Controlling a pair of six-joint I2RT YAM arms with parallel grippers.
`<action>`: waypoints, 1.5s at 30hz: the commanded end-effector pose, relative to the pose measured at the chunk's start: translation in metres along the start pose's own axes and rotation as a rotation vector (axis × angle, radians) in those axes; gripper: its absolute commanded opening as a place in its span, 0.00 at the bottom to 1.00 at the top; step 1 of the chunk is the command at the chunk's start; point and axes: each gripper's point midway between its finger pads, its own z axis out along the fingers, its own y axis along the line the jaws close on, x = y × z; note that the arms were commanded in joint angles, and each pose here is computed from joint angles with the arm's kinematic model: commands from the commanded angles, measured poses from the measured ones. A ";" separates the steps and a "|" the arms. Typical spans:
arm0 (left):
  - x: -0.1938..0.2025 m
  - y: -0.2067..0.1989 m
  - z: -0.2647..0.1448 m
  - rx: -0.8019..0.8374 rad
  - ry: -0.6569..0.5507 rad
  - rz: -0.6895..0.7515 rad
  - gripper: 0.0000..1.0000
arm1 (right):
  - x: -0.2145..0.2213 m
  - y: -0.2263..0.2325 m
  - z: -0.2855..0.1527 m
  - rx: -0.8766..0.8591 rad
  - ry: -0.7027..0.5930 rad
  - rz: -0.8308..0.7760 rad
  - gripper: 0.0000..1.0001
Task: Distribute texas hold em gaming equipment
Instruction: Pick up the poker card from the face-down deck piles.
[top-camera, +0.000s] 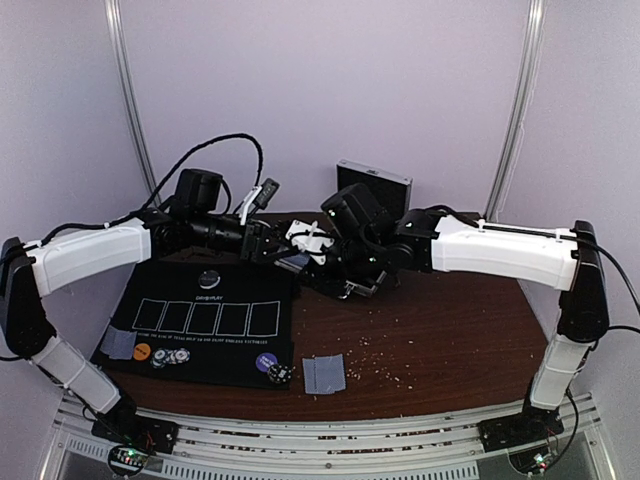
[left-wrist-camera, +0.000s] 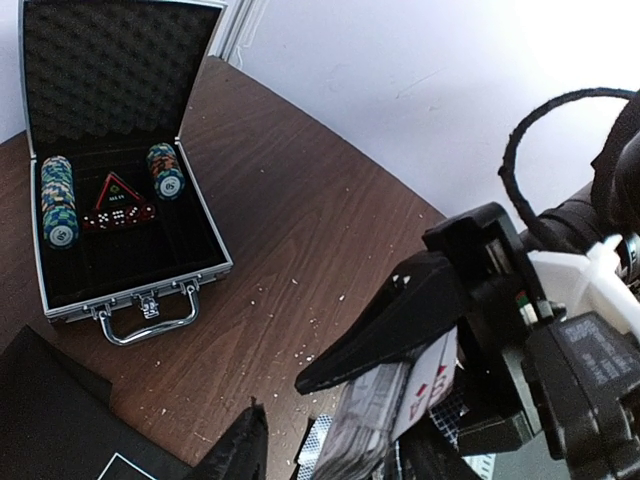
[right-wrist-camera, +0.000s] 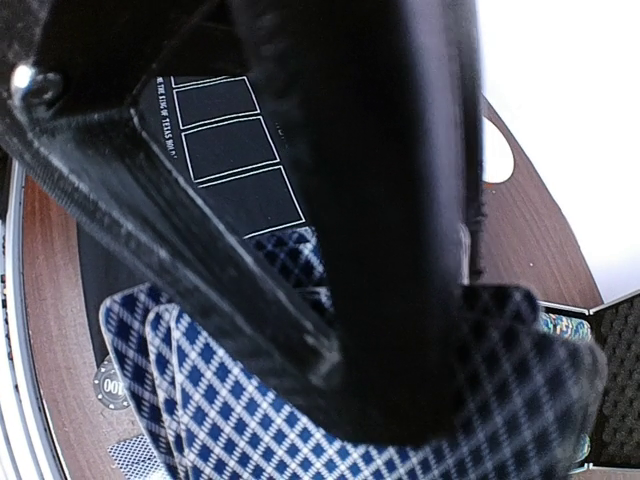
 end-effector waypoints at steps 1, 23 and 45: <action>-0.004 0.012 -0.007 -0.085 0.008 0.025 0.44 | -0.006 -0.008 -0.010 0.040 -0.023 0.001 0.41; -0.021 -0.008 0.002 0.016 -0.009 0.078 0.58 | -0.007 -0.006 -0.007 0.024 -0.022 0.007 0.41; -0.009 -0.003 -0.020 -0.018 0.026 0.105 0.19 | -0.005 -0.013 -0.014 0.053 -0.024 0.006 0.41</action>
